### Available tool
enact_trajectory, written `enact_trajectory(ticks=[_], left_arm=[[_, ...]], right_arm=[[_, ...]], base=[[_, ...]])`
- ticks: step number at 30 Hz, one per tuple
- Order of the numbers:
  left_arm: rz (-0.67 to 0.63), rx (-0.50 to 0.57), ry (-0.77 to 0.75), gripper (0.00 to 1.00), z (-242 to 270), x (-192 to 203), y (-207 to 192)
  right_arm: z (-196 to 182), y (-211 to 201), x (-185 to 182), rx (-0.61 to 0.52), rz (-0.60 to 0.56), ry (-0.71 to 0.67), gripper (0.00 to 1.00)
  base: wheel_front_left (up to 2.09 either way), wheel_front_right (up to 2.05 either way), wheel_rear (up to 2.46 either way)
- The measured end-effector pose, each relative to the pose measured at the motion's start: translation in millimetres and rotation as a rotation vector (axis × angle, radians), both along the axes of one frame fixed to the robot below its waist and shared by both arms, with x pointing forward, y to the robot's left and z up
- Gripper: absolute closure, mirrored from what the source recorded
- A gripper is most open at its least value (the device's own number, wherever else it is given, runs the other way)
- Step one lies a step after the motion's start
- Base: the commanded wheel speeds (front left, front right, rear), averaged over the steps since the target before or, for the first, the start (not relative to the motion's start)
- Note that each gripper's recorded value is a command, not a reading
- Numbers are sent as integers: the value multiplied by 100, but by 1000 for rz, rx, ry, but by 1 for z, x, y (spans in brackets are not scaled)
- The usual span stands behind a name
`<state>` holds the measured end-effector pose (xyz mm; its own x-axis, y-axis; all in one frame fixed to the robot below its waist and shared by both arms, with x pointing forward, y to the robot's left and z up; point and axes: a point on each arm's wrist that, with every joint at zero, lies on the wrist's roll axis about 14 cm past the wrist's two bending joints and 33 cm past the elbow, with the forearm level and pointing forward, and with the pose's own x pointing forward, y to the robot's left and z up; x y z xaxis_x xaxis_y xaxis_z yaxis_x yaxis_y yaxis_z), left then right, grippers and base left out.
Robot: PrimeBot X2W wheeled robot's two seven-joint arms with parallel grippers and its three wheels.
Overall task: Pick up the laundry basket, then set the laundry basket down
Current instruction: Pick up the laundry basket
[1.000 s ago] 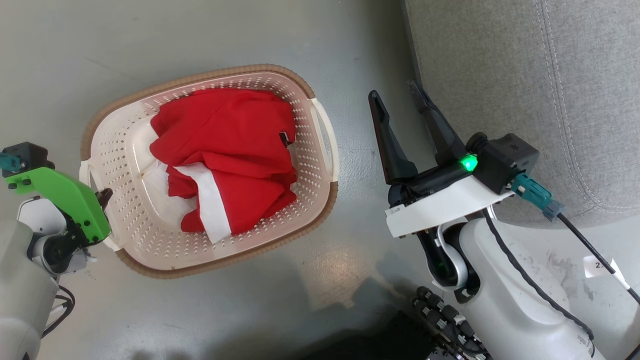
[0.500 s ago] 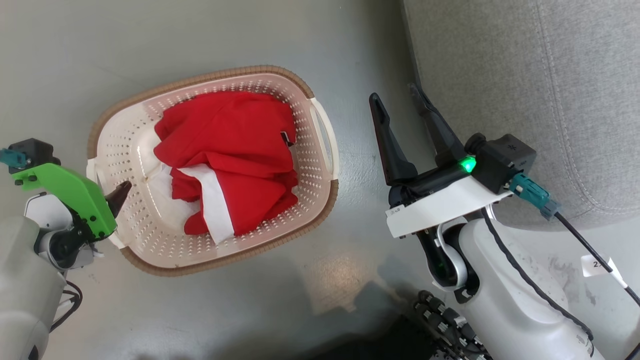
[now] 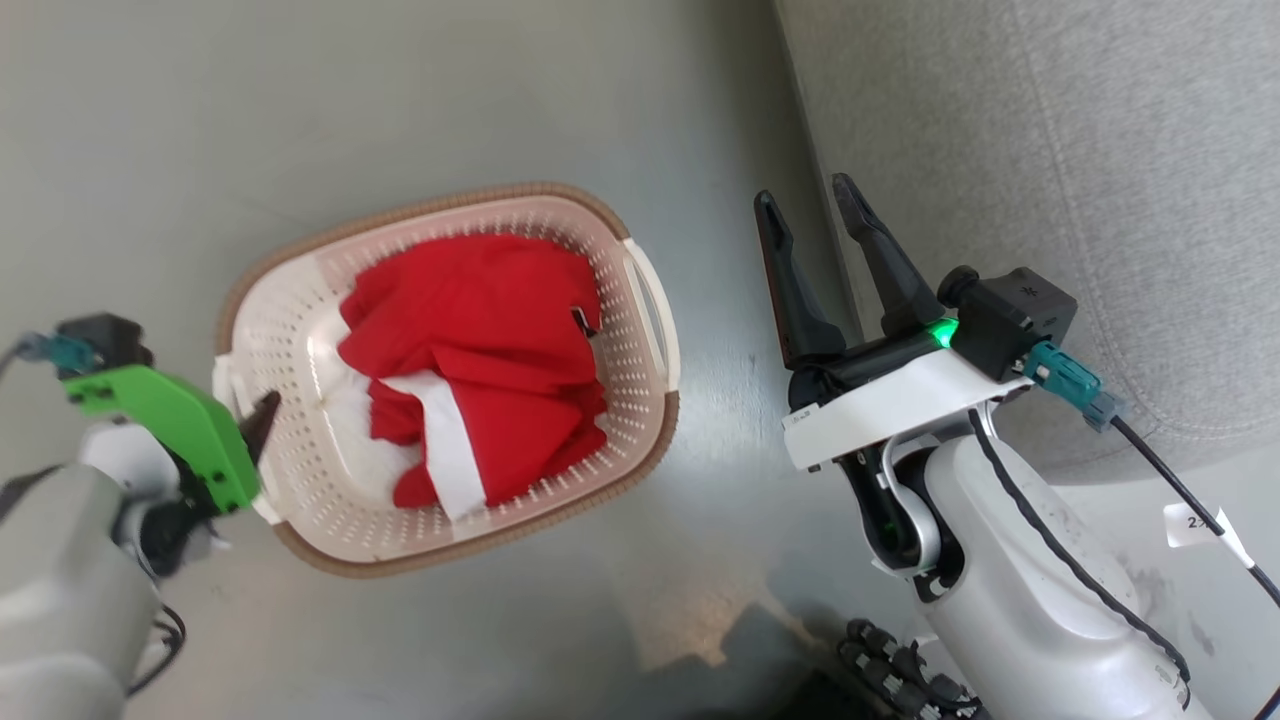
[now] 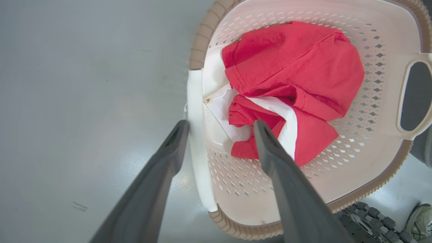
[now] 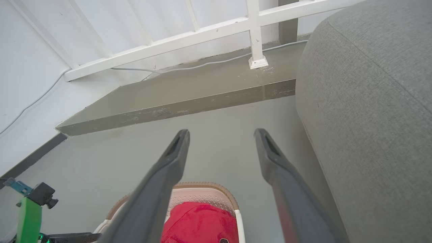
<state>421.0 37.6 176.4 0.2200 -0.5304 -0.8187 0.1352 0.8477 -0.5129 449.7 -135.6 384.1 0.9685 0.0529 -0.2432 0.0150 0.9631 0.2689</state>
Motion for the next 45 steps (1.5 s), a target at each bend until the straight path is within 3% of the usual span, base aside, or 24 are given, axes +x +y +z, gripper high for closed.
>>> enact_trajectory(ticks=[16, 26, 45], left_arm=[[11, -96, -301, 0, 85, 8, -25], [79, -150, -526, 0, 148, 13, -20], [219, -148, -810, 0, 237, -14, 30]], right_arm=[[48, -10, -12, -13, -33, -97, 0], [73, -16, -28, -22, -47, -153, 0], [108, -8, -71, -12, 26, -254, 0]], base=[[0, 0, 0], [0, 0, 0], [0, 0, 0]])
